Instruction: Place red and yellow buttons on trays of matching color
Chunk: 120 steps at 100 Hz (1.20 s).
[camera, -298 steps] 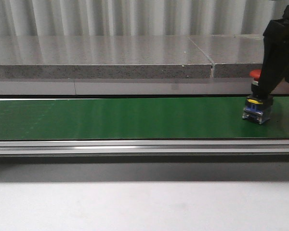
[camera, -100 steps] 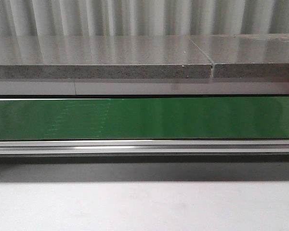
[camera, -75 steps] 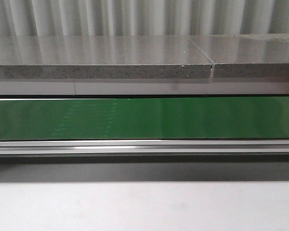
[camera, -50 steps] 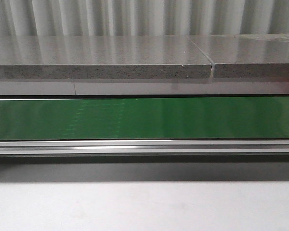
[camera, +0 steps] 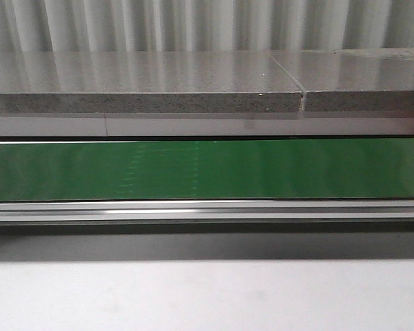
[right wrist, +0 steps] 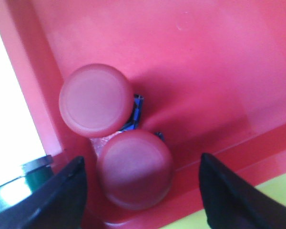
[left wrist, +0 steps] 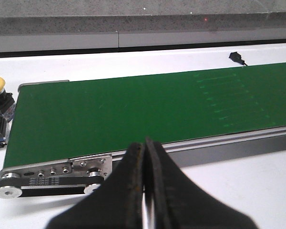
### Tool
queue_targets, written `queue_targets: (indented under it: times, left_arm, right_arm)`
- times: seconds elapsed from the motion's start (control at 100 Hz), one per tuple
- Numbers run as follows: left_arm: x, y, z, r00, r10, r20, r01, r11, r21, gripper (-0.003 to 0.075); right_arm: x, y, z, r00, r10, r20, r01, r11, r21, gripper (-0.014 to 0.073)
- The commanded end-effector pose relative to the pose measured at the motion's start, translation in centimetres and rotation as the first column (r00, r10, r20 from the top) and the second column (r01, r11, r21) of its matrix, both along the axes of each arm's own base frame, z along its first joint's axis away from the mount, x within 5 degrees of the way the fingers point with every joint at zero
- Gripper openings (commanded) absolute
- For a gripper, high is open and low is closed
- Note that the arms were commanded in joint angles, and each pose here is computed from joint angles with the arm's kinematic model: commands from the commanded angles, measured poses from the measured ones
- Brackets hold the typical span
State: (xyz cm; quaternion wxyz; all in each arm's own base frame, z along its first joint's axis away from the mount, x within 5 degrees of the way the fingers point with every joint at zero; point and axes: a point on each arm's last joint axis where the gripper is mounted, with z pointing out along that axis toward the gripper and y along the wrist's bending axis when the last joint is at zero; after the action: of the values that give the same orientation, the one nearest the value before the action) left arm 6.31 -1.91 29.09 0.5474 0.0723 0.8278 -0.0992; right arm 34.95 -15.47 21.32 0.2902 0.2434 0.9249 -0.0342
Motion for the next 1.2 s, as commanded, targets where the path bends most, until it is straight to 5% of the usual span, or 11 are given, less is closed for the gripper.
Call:
queue_targets:
  times: [0.0, 0.33, 0.59, 0.73, 1.19]
  left_arm:
    - [0.2, -0.1, 1.4, 0.997, -0.001, 0.082, 0.003, 0.999, -0.033, -0.0020]
    - [0.2, -0.1, 1.4, 0.997, -0.001, 0.082, 0.003, 0.999, -0.033, -0.0020]
    - [0.2, -0.1, 1.4, 0.997, -0.001, 0.082, 0.003, 0.999, -0.033, -0.0020]
    - [0.2, -0.1, 1.4, 0.997, -0.001, 0.082, 0.003, 0.999, -0.033, -0.0020]
    - [0.2, -0.1, 1.4, 0.997, -0.001, 0.082, 0.003, 0.999, -0.033, -0.0020]
  right_arm:
    - [-0.4, -0.1, 4.2, 0.993, 0.000, 0.117, 0.006, 0.998, -0.055, 0.0510]
    - [-2.4, 4.7, 8.9, 0.977, 0.197, 0.077, -0.187, 0.975, -0.119, 0.0478]
    - [-3.9, 10.2, 12.0, 0.929, 0.356, 0.097, -0.341, 0.930, -0.139, 0.0062]
    - [-5.4, 13.0, 12.6, 0.897, 0.432, 0.089, -0.419, 0.898, -0.134, -0.0069]
    - [-15.0, 16.3, 13.4, 0.826, 0.531, 0.189, -0.503, 0.846, -0.180, -0.0066]
